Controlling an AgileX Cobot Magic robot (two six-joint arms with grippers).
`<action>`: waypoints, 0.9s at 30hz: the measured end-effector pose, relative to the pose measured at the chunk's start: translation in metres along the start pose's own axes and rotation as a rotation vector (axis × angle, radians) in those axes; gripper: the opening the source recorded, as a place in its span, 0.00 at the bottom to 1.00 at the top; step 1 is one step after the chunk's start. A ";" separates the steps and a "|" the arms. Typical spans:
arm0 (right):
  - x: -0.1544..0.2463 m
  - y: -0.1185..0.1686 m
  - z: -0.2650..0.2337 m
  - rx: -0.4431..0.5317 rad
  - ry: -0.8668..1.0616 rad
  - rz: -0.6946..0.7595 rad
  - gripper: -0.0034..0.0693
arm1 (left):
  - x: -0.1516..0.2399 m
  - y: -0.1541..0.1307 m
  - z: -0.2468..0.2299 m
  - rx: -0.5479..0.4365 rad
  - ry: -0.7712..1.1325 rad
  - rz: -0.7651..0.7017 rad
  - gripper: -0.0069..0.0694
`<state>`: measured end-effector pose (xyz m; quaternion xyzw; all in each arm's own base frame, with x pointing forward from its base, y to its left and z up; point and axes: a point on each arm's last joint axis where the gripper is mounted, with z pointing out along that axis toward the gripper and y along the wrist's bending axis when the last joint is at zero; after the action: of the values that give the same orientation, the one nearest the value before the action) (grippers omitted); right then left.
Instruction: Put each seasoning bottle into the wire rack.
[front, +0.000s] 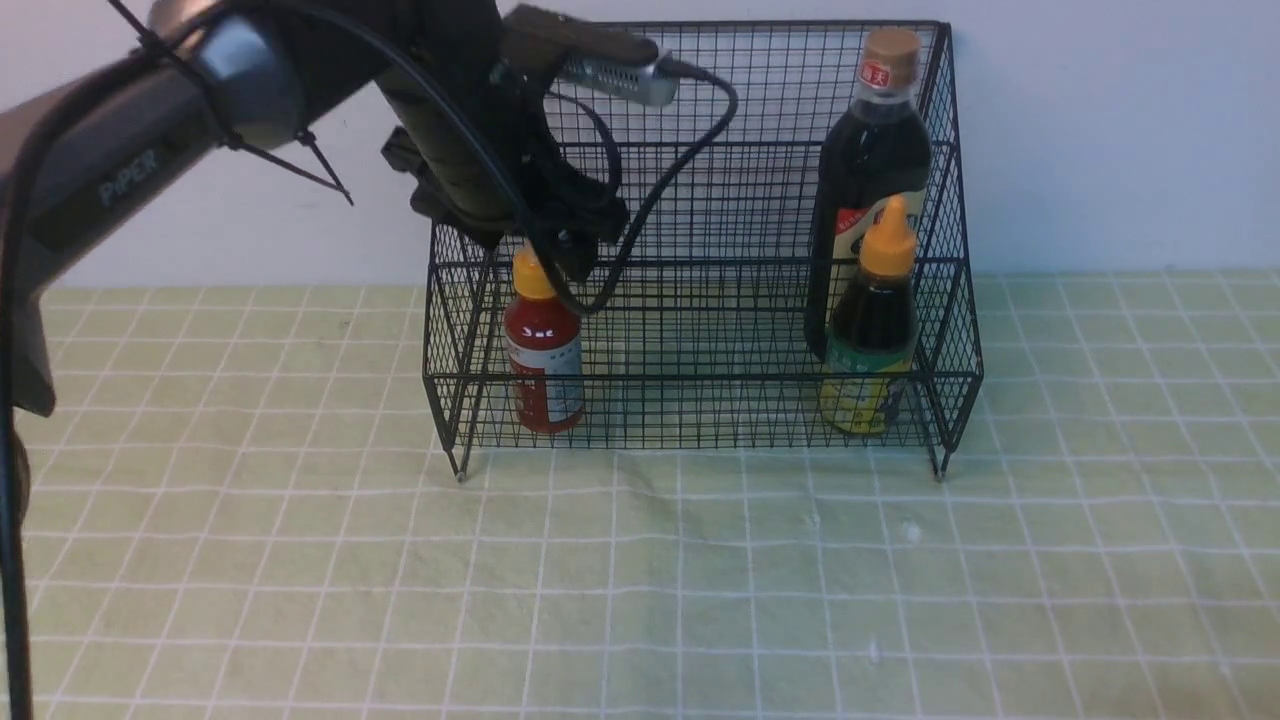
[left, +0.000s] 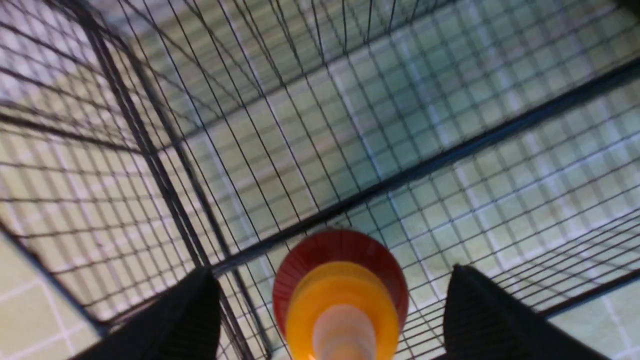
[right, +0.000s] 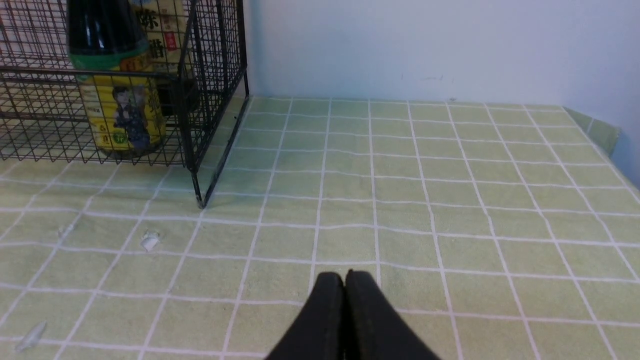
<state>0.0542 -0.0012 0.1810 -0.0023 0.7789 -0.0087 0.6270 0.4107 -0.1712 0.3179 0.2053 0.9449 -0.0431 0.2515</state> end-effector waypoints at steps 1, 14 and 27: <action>0.000 0.000 0.000 0.000 0.000 0.000 0.03 | -0.005 0.000 -0.018 -0.001 -0.044 -0.010 0.76; 0.000 0.000 0.000 0.000 0.000 0.000 0.03 | -0.003 0.001 -0.185 0.004 -0.383 -0.093 0.11; 0.000 0.000 0.000 0.000 0.000 0.000 0.03 | 0.106 -0.002 -0.340 0.024 -0.878 -0.103 0.08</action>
<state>0.0542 -0.0012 0.1810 -0.0023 0.7789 -0.0087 0.6270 0.1710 -0.0715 0.5614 0.1229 0.7568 -0.1496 0.6243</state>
